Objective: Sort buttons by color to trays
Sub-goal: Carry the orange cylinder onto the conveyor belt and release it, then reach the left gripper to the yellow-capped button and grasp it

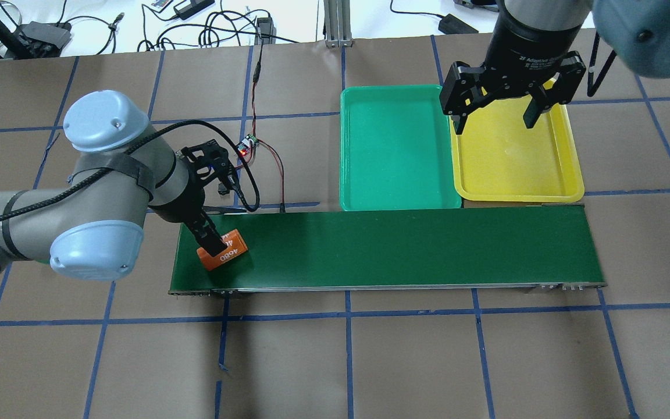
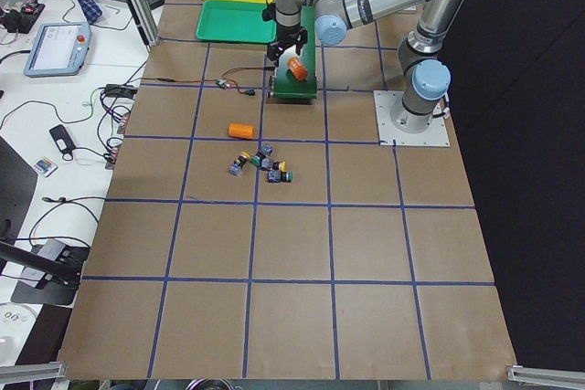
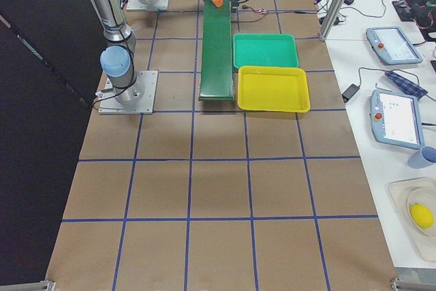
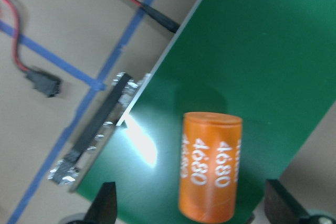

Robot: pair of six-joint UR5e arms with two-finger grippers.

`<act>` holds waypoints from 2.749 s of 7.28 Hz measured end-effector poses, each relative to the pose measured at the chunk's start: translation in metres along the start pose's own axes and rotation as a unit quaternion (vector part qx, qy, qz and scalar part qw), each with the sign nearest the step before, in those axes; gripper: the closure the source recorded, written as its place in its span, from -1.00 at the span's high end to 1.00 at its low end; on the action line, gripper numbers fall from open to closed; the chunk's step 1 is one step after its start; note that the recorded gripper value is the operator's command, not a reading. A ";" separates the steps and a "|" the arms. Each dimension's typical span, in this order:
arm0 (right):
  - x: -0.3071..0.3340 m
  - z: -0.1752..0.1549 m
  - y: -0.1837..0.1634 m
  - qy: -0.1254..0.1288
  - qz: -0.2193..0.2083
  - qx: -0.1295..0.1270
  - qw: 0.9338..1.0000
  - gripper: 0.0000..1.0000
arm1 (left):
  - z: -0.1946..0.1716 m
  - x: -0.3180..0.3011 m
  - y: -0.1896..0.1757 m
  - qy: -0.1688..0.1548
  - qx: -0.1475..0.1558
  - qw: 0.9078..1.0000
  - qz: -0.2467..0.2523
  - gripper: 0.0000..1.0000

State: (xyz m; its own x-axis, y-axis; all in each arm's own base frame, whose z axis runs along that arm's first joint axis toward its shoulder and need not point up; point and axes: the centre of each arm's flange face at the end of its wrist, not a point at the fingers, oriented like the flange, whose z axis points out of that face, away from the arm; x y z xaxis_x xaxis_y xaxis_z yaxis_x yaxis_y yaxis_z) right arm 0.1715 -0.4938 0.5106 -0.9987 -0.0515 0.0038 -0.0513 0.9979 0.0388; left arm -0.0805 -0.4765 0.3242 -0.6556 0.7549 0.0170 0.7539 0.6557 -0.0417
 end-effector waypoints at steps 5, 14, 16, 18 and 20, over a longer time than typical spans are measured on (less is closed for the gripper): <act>-0.001 -0.001 0.001 -0.001 -0.001 0.001 1.000 1.00 | -0.001 -0.234 0.068 -0.027 0.004 0.987 -0.157 1.00; -0.001 0.000 0.000 -0.001 -0.001 -0.001 1.000 1.00 | 0.120 -0.320 0.100 0.022 -0.059 0.974 -0.217 1.00; -0.001 0.001 0.000 -0.001 -0.001 -0.001 1.000 1.00 | 0.135 -0.313 0.103 0.034 -0.070 0.973 -0.218 1.00; 0.000 0.001 -0.001 -0.001 -0.001 -0.001 1.000 1.00 | 0.139 -0.310 0.105 0.038 -0.074 0.972 -0.218 1.00; 0.000 0.001 -0.001 -0.001 0.000 -0.001 1.000 1.00 | 0.148 -0.305 0.110 0.048 -0.079 0.971 -0.219 1.00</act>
State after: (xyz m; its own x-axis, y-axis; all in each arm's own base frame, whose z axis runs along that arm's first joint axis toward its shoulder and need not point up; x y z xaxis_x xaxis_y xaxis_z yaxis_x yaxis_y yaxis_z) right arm 0.1712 -0.4945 0.5098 -0.9986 -0.0519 0.0023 -0.0518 0.9978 0.0407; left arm 0.1961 -0.6366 0.1662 -0.9139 0.3953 0.0922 0.4051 0.9029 0.1438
